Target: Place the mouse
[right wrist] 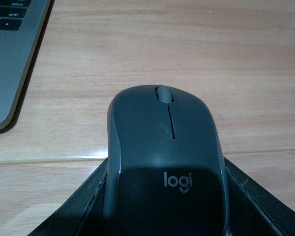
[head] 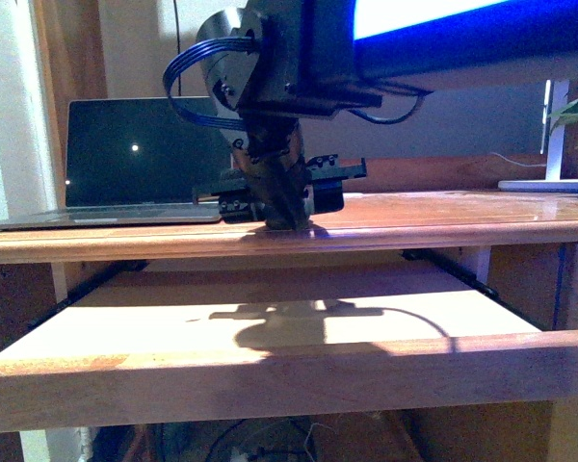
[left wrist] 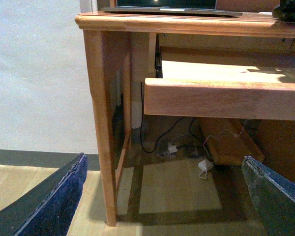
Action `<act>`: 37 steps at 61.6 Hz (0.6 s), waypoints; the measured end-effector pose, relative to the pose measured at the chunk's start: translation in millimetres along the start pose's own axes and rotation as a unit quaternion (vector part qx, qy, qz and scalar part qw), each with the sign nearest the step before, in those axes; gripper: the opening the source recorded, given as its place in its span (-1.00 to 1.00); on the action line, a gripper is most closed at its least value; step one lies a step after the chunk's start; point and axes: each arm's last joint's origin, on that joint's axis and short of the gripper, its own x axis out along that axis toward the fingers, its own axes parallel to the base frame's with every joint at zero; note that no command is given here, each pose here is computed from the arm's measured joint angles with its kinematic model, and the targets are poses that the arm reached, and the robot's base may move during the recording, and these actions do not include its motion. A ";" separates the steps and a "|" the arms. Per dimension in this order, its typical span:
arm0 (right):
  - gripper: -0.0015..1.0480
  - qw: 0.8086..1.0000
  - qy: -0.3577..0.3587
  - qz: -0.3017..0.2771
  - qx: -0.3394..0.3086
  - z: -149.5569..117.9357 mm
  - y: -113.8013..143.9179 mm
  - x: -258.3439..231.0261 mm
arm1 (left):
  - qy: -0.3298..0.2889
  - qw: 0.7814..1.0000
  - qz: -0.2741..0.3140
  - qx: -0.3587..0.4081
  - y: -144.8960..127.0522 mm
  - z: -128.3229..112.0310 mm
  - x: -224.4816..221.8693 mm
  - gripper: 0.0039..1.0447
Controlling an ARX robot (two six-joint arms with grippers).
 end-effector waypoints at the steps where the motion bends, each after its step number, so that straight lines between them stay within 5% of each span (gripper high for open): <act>1: 0.07 1.000 -0.001 -0.002 0.000 -0.4 1.2 0.9 | 0.000 1.000 0.000 0.000 0.0 0.0 0.0 0.86; 23: 0.06 0.998 -0.042 -0.005 0.045 -2.3 12.3 13.2 | 0.000 1.000 0.000 0.000 0.0 0.0 0.0 0.86; 37: 0.97 0.996 -0.062 0.011 0.058 -1.8 21.3 11.0 | 0.000 1.000 0.000 0.000 0.0 0.0 0.0 0.86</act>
